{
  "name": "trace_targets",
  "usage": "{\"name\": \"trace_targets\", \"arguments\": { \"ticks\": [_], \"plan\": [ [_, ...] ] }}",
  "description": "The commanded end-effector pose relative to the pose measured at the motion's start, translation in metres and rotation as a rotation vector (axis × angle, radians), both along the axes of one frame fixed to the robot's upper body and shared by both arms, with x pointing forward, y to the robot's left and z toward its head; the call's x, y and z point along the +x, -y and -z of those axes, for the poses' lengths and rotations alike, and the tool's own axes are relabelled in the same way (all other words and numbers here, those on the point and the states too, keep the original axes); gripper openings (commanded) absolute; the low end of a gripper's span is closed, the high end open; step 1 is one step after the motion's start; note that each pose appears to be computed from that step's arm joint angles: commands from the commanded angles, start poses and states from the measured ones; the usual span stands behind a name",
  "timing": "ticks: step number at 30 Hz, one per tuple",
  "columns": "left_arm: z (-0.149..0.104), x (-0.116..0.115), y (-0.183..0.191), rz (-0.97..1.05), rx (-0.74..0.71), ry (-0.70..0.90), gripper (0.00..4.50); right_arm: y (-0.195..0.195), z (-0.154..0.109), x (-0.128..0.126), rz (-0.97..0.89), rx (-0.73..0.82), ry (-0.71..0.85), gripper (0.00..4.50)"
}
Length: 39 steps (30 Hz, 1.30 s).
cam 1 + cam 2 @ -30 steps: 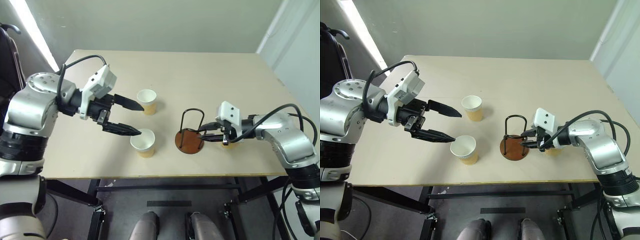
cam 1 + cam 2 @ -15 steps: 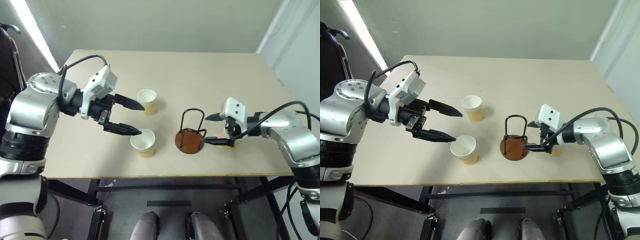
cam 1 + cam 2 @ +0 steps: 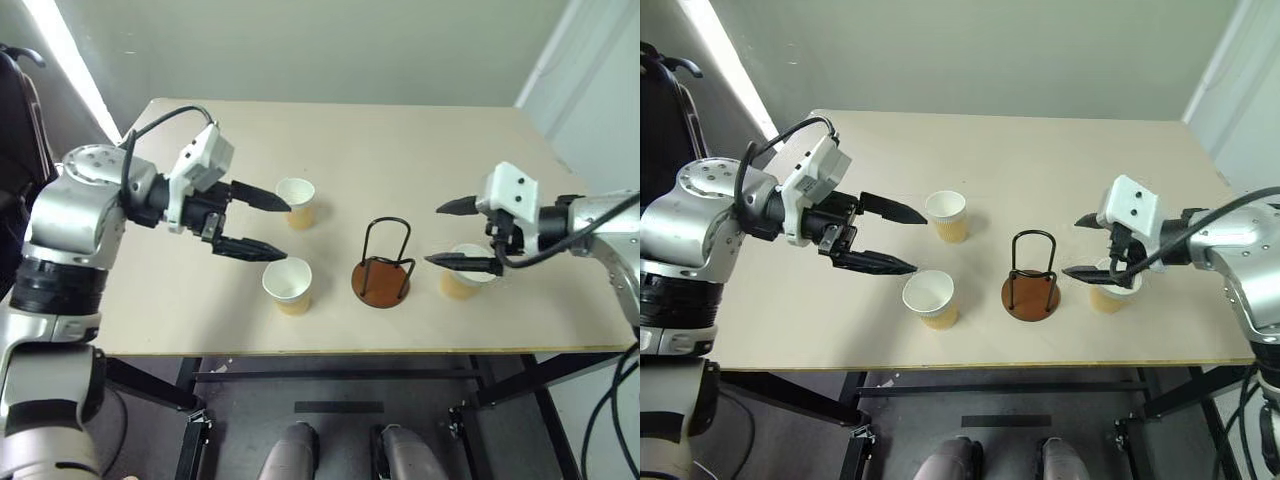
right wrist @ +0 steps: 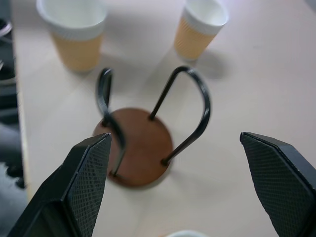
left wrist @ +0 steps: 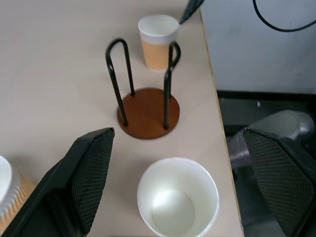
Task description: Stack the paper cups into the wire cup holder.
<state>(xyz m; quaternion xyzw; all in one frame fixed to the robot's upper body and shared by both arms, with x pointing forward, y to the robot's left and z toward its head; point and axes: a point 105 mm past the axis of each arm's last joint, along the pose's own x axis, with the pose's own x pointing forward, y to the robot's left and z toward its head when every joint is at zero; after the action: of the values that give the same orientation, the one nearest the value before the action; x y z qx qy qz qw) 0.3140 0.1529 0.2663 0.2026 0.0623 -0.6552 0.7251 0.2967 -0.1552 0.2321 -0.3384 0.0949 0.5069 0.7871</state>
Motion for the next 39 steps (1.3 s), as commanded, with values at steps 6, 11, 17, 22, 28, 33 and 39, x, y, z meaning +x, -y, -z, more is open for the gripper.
{"name": "trace_targets", "arguments": {
  "ticks": [6,11,17,22,28,33,39],
  "plan": [
    [-0.020,-0.004,0.009,0.026,-0.081,0.023,4.50,0.024,0.008,-0.012,-0.004,-0.182,0.018,4.22],
    [-0.016,-0.010,0.012,0.060,-0.071,0.001,4.50,0.041,0.026,-0.005,0.021,-0.282,0.016,4.22],
    [-0.016,-0.015,0.013,0.081,-0.064,0.003,4.50,0.051,0.044,-0.001,0.019,-0.352,-0.007,4.22],
    [-0.016,-0.018,0.013,0.087,-0.063,0.004,4.50,0.059,0.058,0.004,0.013,-0.403,-0.021,4.22],
    [-0.014,-0.021,0.010,0.097,-0.030,0.004,4.50,0.060,0.064,0.013,0.006,-0.410,-0.025,3.06],
    [-0.021,-0.016,0.004,0.084,-0.003,0.046,4.50,0.059,0.061,0.016,-0.001,-0.401,-0.031,1.23],
    [-0.028,-0.011,0.004,0.073,-0.023,0.071,4.50,0.059,0.055,0.011,-0.017,-0.386,-0.049,0.03]
  ]
}}
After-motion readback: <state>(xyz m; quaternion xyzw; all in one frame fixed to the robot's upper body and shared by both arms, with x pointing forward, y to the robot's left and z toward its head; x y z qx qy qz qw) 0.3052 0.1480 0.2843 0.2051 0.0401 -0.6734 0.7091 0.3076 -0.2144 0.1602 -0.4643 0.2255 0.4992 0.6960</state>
